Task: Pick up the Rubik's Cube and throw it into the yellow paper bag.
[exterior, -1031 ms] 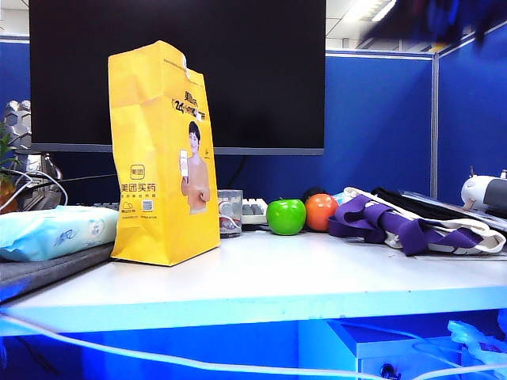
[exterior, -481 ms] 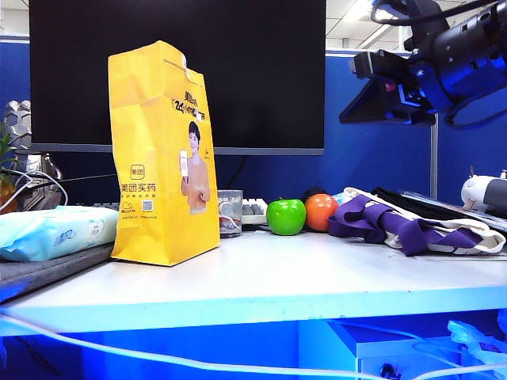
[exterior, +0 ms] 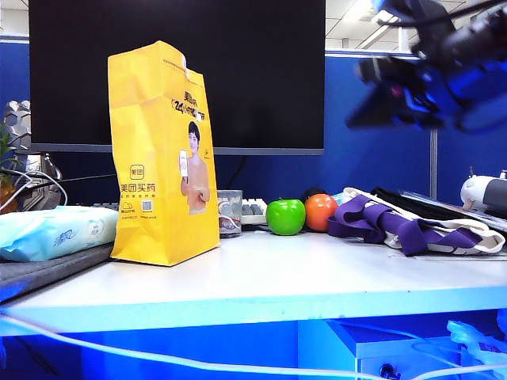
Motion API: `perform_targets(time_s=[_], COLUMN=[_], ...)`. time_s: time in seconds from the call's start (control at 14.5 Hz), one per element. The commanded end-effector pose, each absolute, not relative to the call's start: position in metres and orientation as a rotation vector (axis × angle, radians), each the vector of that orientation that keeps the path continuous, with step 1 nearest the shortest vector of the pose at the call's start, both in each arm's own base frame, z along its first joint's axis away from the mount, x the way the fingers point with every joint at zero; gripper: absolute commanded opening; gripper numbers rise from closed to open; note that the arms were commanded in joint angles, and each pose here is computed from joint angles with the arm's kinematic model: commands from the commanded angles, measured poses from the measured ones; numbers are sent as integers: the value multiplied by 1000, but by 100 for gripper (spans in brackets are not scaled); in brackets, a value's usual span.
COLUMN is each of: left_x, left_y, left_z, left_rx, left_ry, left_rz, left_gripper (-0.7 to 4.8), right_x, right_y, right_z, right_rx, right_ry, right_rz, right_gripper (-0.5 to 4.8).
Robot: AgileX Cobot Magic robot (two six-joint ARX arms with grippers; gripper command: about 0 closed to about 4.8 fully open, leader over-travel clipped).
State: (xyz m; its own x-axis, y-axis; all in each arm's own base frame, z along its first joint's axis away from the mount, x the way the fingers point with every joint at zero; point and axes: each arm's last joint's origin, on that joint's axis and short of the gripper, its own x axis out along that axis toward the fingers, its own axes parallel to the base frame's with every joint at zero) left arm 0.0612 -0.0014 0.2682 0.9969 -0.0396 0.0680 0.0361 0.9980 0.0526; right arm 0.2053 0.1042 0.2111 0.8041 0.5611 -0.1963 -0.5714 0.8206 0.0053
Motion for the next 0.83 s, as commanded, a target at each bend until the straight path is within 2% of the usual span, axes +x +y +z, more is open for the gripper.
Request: perform_targets(time_s=[0.07,0.21,0.41,0.62,0.83], left_x=[52,52,53,56,59], left_y=[-1,-1,0,1,1], left_z=[270,271,270,264,257], left_rx=[46,46,48,47,47], left_ry=[-118,-124,-120,-102,-79], left_rz=[-34,-33,-2,1,1], left_gripper=[244,244,244,244,244], right_x=[177,150,115,101,86], right_y=[91,78,58,38,30], right_z=[224,237,260,272,278], right_rx=[-63,-64,-38,-24,-20], right_ry=[299,311,162,36,-55], right_rz=[630,628,634,520,484], right_gripper=[-6,-6,-6,-6,-6])
